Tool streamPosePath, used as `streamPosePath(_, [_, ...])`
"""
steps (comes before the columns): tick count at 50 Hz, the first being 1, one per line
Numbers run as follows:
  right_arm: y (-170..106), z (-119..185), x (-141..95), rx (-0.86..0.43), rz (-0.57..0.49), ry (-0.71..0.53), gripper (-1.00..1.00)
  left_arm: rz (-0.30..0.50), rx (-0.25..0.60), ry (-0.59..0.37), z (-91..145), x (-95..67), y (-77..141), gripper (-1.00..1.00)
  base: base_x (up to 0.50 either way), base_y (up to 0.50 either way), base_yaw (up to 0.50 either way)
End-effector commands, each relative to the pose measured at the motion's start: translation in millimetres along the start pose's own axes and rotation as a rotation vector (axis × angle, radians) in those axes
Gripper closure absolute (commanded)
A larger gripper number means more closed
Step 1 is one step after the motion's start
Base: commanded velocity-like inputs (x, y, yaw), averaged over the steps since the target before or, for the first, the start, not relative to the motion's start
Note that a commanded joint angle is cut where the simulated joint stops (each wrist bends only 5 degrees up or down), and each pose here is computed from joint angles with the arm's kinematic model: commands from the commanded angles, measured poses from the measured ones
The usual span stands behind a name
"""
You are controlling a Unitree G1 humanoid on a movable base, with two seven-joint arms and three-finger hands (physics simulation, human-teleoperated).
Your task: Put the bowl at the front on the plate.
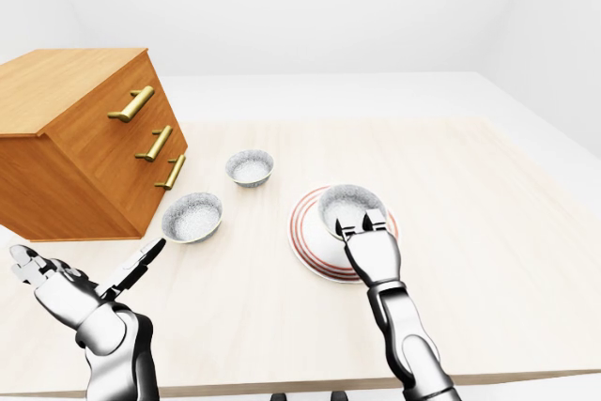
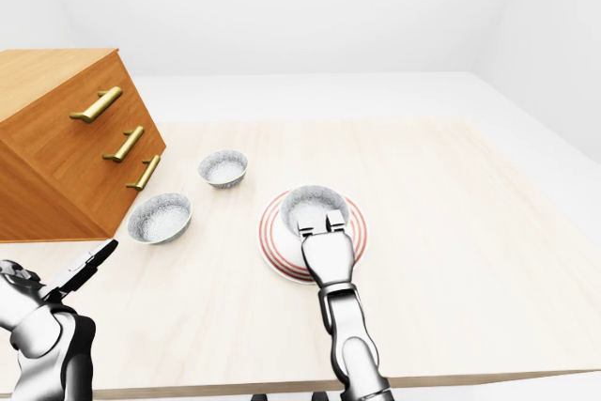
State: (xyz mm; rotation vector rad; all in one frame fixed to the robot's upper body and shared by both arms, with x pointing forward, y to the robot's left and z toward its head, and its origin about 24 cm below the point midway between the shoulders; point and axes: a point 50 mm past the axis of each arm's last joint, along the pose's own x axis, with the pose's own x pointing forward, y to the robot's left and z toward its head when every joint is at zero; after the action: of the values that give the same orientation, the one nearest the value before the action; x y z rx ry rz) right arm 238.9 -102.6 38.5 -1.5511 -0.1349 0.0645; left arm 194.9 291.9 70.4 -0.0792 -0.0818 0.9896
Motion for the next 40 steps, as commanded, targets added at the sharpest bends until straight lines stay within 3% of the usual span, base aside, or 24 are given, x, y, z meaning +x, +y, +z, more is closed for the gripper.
streamPosePath(1, [3, 2, 2, 0.018, -0.025, -0.005, 1.00, -0.001, 0.003, 0.005, -1, 0.5, -1, -1.00, 0.00, 0.00, 0.00])
streamPosePath(40, [16, -1, 6, -0.005, 0.020, -0.003, 1.00, -0.001, 0.002, 0.006, -1, 0.8, 0, -1.00, 0.00, 0.00, 0.00])
